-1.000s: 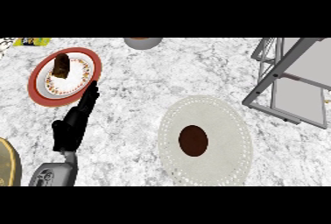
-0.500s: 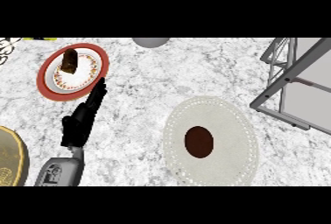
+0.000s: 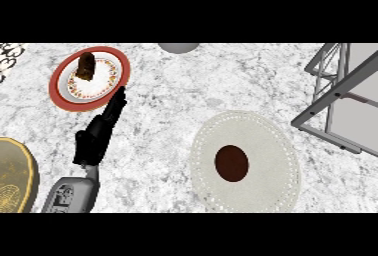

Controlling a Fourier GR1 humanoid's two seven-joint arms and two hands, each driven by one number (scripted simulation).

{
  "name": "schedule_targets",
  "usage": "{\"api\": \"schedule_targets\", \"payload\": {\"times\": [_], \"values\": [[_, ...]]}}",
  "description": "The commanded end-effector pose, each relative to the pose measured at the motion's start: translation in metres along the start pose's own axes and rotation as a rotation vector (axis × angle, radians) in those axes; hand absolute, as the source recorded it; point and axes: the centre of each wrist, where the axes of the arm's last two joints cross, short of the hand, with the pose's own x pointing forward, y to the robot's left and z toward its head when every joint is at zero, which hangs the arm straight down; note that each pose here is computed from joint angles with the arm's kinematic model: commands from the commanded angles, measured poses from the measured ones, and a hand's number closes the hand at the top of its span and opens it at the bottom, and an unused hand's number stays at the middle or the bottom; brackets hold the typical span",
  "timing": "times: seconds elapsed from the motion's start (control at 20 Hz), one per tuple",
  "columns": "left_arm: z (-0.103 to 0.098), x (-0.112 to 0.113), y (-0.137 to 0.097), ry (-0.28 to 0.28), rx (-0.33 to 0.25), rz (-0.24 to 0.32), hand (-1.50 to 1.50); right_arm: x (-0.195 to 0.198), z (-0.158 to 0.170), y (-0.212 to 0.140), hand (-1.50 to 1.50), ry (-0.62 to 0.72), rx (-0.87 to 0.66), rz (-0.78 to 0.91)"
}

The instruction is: Pick the bell pepper from the placemat and place it in the tiered shelf

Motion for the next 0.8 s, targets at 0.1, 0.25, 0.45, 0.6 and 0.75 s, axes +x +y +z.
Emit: {"api": "schedule_targets", "payload": {"times": [0.1, 0.25, 0.45, 0.6, 0.75], "values": [[-0.003, 0.004, -0.013, -0.014, -0.015, -0.014, 0.0, 0.0, -0.016, -0.001, 1.5, -0.132, 0.055, -0.038], [0.009, -0.004, -0.002, -0.005, -0.027, -0.009, 0.0, -0.002, -0.034, 0.018, 1.5, -0.168, 0.008, 0.011], [0.0, -0.021, -0.014, 0.0, -0.024, -0.001, 0.0, -0.012, -0.042, 0.023, 1.5, -0.16, 0.004, 0.04], [-0.015, 0.006, -0.013, 0.0, -0.032, -0.006, 0.0, -0.024, -0.054, 0.049, 1.5, -0.234, -0.024, 0.093], [-0.003, -0.002, -0.033, -0.006, -0.007, -0.006, 0.0, -0.026, -0.071, 0.064, 1.5, -0.298, -0.023, 0.072]]}}
